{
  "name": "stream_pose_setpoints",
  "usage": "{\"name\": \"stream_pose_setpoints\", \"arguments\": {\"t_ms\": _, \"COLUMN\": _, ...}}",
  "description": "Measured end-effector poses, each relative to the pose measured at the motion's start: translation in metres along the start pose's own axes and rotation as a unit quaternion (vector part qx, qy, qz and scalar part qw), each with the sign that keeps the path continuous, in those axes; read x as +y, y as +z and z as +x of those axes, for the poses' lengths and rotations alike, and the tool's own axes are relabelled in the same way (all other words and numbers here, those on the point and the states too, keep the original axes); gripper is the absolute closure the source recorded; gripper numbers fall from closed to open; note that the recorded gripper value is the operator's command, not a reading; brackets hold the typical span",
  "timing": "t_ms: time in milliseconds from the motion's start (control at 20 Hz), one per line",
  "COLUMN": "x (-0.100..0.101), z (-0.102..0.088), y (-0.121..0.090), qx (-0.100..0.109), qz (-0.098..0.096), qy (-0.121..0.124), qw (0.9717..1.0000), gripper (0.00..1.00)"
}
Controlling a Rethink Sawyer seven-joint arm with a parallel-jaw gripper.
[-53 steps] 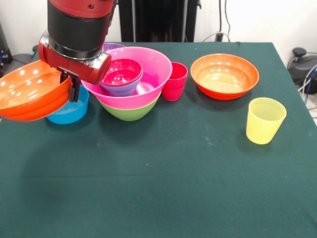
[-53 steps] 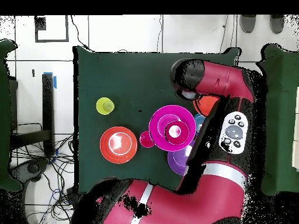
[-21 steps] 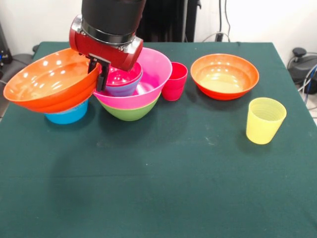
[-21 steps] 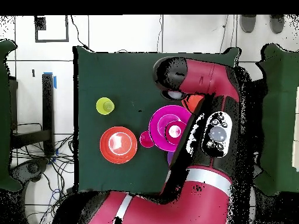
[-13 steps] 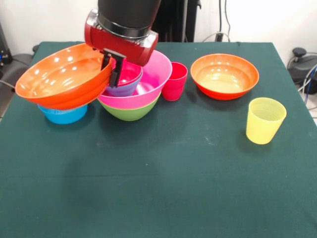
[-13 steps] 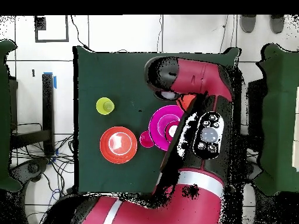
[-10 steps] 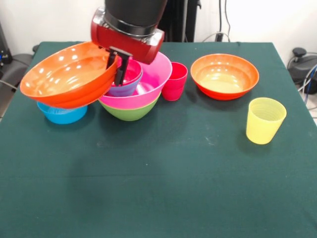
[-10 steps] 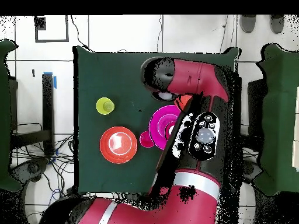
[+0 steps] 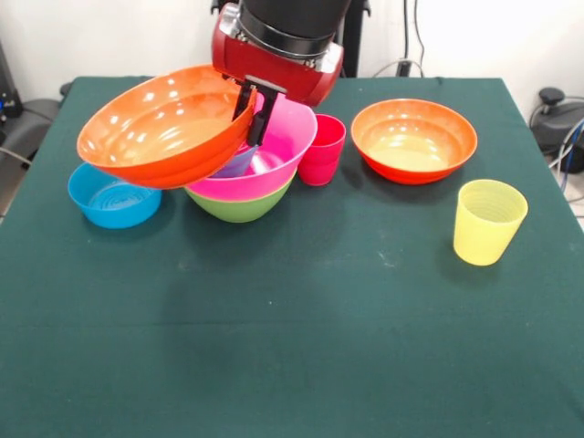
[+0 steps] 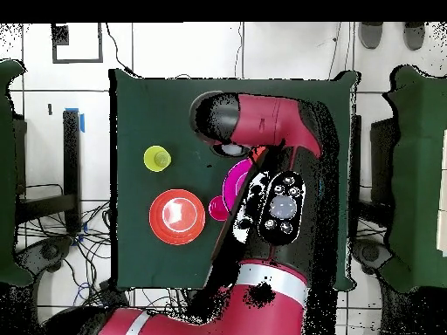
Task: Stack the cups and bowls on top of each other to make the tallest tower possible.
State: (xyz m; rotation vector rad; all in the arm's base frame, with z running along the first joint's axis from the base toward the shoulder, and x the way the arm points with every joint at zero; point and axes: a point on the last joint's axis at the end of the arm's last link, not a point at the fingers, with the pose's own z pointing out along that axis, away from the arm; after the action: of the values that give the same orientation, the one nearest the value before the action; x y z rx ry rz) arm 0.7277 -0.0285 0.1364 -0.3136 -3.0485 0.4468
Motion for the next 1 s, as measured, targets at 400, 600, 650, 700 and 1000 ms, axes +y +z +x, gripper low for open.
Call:
{"name": "stream_pose_setpoints", "arguments": {"t_ms": 400, "x": 0.009, "z": 0.011, "y": 0.001, "qx": 0.007, "qz": 0.007, "qy": -0.008, "qw": 0.9999, "gripper": 1.00}}
{"name": "stream_pose_setpoints", "arguments": {"t_ms": 600, "x": 0.010, "z": 0.016, "y": 0.001, "qx": 0.009, "qz": 0.014, "qy": -0.011, "qw": 0.9998, "gripper": 1.00}}
{"name": "stream_pose_setpoints", "arguments": {"t_ms": 650, "x": 0.010, "z": 0.017, "y": 0.001, "qx": 0.010, "qz": 0.016, "qy": -0.011, "qw": 0.9998, "gripper": 1.00}}
{"name": "stream_pose_setpoints", "arguments": {"t_ms": 700, "x": 0.010, "z": 0.018, "y": 0.001, "qx": 0.010, "qz": 0.018, "qy": -0.011, "qw": 0.9997, "gripper": 1.00}}
{"name": "stream_pose_setpoints", "arguments": {"t_ms": 1000, "x": 0.009, "z": 0.024, "y": 0.001, "qx": 0.013, "qz": 0.027, "qy": -0.013, "qw": 0.9995, "gripper": 1.00}}
